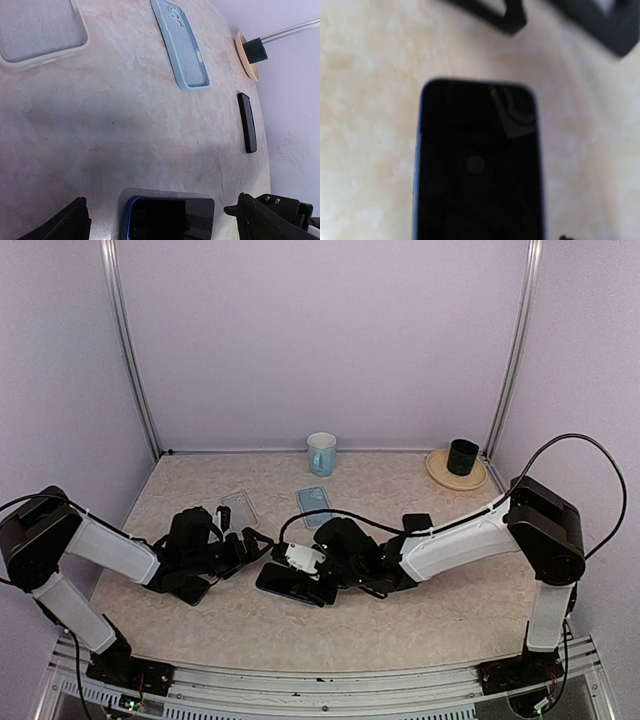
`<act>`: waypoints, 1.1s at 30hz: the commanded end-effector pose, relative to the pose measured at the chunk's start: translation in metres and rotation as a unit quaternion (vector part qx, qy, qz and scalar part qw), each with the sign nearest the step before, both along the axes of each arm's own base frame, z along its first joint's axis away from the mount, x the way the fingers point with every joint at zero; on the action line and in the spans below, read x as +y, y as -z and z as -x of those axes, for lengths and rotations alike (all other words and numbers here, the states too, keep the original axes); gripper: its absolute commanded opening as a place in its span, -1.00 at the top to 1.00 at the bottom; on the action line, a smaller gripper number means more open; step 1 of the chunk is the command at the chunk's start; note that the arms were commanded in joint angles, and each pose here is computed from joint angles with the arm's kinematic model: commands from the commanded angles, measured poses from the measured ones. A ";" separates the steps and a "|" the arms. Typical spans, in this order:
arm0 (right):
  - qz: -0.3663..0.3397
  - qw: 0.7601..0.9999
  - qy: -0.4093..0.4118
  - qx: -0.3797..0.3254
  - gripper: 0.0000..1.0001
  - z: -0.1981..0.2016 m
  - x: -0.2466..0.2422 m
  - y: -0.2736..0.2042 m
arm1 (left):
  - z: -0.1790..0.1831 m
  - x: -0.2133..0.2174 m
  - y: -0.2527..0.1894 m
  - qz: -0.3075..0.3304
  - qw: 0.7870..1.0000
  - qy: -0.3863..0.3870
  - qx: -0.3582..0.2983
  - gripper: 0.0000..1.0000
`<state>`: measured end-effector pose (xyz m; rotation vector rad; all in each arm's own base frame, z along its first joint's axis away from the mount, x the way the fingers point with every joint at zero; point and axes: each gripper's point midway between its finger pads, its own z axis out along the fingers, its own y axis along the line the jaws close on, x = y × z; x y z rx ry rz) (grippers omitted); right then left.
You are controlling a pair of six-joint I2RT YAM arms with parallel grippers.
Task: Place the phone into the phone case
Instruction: Pick up the phone at the center of the board.
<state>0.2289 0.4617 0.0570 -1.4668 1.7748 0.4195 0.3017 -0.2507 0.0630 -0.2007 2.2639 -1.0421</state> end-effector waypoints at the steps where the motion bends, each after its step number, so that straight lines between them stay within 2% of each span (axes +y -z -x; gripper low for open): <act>1: -0.038 0.999 -0.013 -0.026 -0.32 0.002 0.003 -0.032 | -0.001 0.000 -0.004 0.013 1.000 0.003 -0.006 -0.98; 3: -0.036 0.999 -0.013 -0.024 -0.40 0.001 0.002 -0.030 | 0.000 -0.001 -0.003 0.011 1.000 0.004 -0.005 -0.98; 5: -0.031 0.999 -0.011 -0.021 -0.59 -0.001 0.002 -0.026 | 0.000 0.000 -0.003 0.011 1.000 0.004 -0.006 -0.98; 10: -0.019 1.000 -0.018 -0.005 -0.78 -0.004 0.006 -0.010 | 0.000 0.000 -0.003 0.012 1.000 0.003 -0.005 -0.98; 33: -0.009 0.999 0.002 0.050 -0.78 -0.018 0.017 0.029 | 0.003 0.004 0.000 0.018 1.000 0.000 -0.005 -0.98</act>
